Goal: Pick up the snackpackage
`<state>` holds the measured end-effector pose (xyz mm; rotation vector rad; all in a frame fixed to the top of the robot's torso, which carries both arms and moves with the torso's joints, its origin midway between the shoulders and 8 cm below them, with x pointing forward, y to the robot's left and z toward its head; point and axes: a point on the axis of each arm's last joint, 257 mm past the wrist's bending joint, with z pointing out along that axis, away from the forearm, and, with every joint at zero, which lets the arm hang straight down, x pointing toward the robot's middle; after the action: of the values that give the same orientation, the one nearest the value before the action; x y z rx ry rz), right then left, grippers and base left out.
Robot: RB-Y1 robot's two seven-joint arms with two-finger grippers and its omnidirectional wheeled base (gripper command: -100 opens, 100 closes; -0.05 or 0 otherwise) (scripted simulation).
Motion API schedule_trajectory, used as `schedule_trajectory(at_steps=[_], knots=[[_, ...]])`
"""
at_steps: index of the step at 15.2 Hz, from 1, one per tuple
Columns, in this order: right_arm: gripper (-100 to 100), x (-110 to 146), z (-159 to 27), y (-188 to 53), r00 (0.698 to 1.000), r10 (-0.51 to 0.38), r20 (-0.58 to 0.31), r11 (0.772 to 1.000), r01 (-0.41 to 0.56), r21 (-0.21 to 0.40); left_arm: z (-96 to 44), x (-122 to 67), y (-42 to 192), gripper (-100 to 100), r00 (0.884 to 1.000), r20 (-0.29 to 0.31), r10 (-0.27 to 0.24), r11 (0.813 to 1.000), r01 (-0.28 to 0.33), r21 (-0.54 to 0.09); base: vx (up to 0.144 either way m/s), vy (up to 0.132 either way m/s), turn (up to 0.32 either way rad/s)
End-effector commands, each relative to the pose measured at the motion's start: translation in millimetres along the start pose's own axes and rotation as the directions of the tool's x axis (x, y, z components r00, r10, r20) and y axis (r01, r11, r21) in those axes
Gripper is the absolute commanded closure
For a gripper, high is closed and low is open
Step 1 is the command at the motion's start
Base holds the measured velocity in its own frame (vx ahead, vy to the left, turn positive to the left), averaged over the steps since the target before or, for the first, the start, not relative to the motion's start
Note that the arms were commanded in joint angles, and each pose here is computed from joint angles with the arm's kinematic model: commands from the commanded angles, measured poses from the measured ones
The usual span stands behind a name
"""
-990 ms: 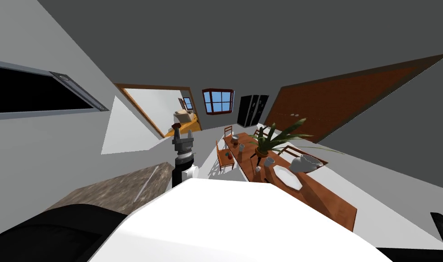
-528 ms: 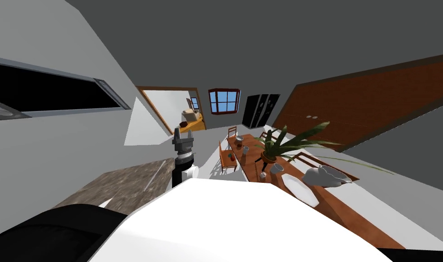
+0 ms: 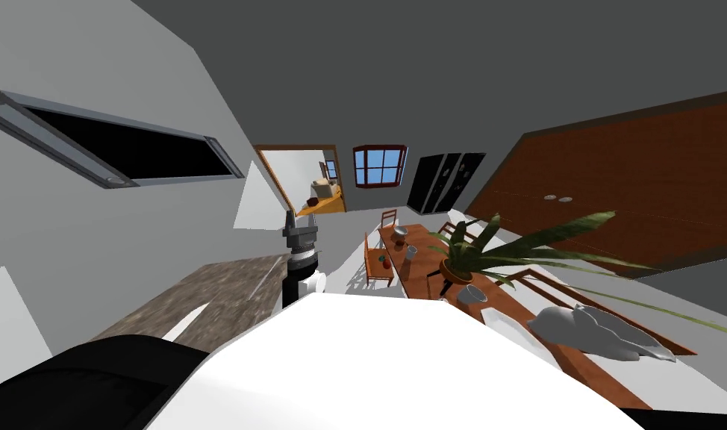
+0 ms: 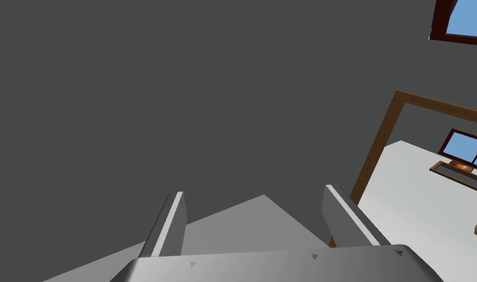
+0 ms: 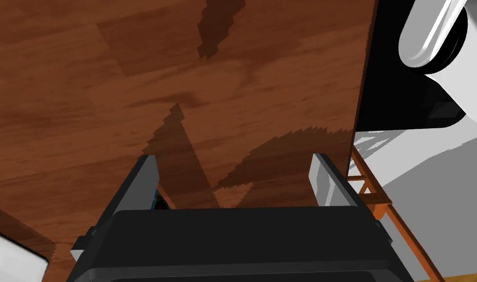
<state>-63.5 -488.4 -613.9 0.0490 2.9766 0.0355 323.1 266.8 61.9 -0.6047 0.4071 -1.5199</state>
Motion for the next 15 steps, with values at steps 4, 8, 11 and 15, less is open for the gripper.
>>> schedule_trajectory(at_steps=[4,8,11,15], knots=[[-100,14,-12.5,-35,0.996,-0.066,-0.058,0.996,0.069,0.057,0.0,0.0,0,0,1.000,0.000,0.000,1.000,0.000,0.000,0.051,-0.020,0.130],[-100,18,-17.0,-49,0.991,-0.103,-0.083,0.991,0.109,0.078,0.0,0.0,0,0,1.000,0.000,0.000,1.000,0.000,0.000,0.060,-0.012,0.124],[-100,14,-7.7,-38,0.992,-0.098,-0.078,0.992,0.104,0.077,0.0,0.0,0,0,1.000,0.000,0.000,1.000,0.000,0.000,0.068,-0.027,0.142],[-100,7,9.8,-18,0.994,-0.085,-0.071,0.993,0.090,0.079,0.1,0.0,0,0,1.000,0.000,0.000,1.000,0.000,0.000,-0.081,-0.081,0.065]])
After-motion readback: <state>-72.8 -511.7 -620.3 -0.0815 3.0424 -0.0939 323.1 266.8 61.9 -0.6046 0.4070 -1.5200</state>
